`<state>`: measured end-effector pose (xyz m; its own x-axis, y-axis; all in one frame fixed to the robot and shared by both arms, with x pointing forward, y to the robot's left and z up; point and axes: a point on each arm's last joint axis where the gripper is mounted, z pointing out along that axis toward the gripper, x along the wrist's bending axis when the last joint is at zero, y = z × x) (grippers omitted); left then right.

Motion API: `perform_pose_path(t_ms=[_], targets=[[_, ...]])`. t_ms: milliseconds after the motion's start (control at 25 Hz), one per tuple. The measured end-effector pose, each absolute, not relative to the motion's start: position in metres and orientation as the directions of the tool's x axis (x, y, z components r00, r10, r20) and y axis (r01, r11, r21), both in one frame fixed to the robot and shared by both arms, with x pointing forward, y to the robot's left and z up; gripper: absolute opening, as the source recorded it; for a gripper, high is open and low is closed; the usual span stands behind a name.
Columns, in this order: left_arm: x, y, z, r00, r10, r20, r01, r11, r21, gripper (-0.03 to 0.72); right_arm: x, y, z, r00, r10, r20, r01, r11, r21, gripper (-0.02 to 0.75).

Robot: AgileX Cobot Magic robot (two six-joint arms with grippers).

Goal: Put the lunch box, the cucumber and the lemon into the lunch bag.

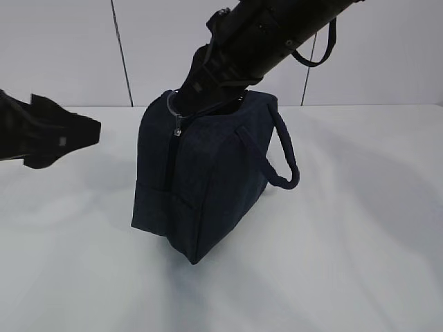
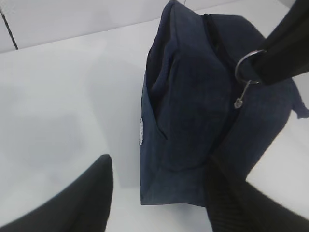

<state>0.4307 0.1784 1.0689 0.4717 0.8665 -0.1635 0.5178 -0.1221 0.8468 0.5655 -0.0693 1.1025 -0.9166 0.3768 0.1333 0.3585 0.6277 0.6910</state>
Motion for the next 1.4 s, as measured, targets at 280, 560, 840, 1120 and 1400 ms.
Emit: perform_pose_path(t_ms=[280,560,840,1120,1400], targets=[[0.452,0.166,1.048,0.457,0.875,-0.161,0.527,-0.12,0.841,0.434,0.566,-0.069,1.102,-0.917,0.377,0.133,0.359,0.628,0.691,0.008],[0.452,0.163,1.063,0.462,0.87,-0.172,0.595,-0.16,0.788,0.434,0.566,-0.069,1.102,-0.917,0.376,0.133,0.358,0.629,0.69,0.008],[0.445,0.158,1.069,0.576,0.806,-0.138,0.605,-0.306,0.735,0.434,0.569,-0.067,1.094,-0.915,0.374,0.152,0.371,0.629,0.683,0.008],[0.446,0.163,1.07,0.656,0.742,-0.137,0.56,-0.357,0.748,0.434,0.569,-0.066,1.094,-0.916,0.371,0.155,0.37,0.629,0.684,0.008],[0.469,0.186,1.07,0.676,0.72,-0.154,0.511,-0.309,0.802,0.434,0.568,-0.066,1.094,-0.918,0.362,0.162,0.37,0.635,0.678,0.008]])
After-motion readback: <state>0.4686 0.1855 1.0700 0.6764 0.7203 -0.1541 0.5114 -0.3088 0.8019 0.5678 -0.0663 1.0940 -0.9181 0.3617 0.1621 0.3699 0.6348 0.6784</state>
